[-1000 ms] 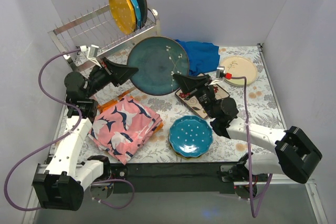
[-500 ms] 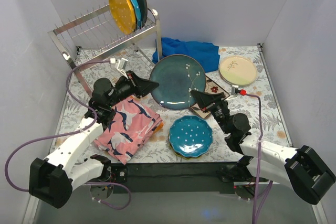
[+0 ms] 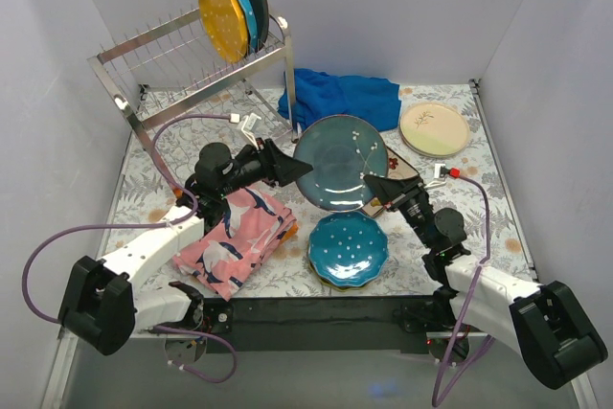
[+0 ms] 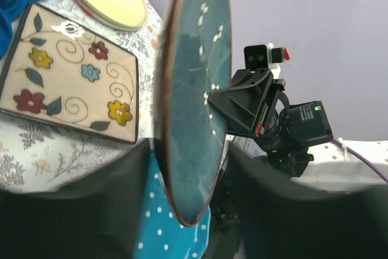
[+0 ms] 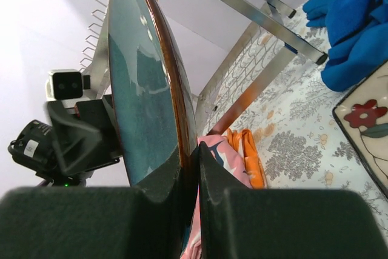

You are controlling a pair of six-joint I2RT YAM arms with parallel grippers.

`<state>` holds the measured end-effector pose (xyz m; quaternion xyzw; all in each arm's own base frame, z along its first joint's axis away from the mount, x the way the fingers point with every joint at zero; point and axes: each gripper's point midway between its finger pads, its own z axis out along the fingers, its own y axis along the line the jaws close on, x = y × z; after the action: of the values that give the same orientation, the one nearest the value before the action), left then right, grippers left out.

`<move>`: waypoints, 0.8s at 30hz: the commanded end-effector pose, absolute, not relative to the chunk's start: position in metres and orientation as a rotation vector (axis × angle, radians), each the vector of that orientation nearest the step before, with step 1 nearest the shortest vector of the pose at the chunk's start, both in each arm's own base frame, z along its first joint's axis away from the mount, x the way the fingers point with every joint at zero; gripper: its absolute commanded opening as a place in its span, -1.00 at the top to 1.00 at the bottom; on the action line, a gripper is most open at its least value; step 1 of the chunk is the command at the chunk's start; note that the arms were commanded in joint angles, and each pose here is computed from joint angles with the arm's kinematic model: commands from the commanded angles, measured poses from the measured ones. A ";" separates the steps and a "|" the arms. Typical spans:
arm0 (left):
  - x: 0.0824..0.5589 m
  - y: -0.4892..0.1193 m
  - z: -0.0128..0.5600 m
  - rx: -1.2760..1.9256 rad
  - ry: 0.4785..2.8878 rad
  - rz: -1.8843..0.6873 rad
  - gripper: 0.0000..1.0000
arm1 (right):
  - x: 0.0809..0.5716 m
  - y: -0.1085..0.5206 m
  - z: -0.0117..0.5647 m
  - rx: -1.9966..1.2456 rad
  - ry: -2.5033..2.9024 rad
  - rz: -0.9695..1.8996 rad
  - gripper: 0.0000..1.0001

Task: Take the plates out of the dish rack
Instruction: Unload the plate from the dish rack.

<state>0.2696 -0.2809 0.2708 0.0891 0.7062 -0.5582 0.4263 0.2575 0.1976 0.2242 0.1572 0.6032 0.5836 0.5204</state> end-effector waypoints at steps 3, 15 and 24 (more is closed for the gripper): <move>0.276 -0.287 0.300 0.276 1.676 -1.399 -0.28 | 0.261 0.176 0.263 0.392 1.276 1.457 0.97; 0.297 -0.276 0.298 0.269 1.742 -1.196 -0.32 | 0.280 0.125 0.238 0.576 1.252 1.364 0.97; 0.315 -0.252 0.269 0.157 1.811 -1.008 -0.33 | 0.280 0.057 0.198 0.806 1.234 1.209 0.97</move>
<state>0.3095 -0.2715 0.2903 0.0925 0.7313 -0.4677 0.4877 0.2960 0.0799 0.1637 0.3387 0.6058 0.4788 0.5376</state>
